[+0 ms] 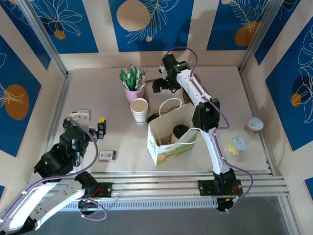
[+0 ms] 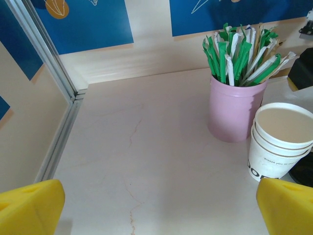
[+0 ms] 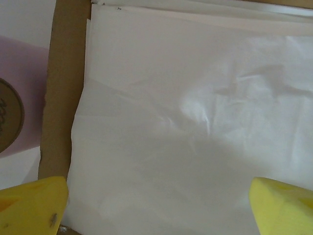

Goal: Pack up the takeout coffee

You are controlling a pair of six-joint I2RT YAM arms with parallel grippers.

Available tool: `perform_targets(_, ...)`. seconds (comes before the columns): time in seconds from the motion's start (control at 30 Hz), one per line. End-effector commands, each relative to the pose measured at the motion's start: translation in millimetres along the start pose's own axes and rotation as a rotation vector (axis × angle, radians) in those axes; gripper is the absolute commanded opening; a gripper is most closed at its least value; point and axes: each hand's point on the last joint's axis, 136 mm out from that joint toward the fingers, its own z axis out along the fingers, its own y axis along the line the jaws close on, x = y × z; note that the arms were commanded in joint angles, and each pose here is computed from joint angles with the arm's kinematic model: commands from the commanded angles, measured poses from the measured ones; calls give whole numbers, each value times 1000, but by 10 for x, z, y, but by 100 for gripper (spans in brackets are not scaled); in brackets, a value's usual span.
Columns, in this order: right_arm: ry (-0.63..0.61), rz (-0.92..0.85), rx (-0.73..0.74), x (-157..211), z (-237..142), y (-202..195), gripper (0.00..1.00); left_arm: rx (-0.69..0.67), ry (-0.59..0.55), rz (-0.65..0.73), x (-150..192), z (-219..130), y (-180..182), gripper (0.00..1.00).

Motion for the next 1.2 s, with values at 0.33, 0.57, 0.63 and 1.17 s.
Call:
perform_targets(0.33, 41, -67, 90, 95, 511, -183, 97, 16, -18, -36, -27, 5, -17, 100)
perform_targets(0.57, 53, -105, 170, 139, 640, -213, 99, 17, -16, -39, -22, 12, -14, 100)
perform_targets(0.63, 68, -107, 190, 180, 687, -241, 99, 20, -16, -38, -18, 15, -20, 100)
perform_targets(1.17, 112, -97, 164, 295, 734, -229, 49, 24, -10, -38, -5, 30, -29, 100)
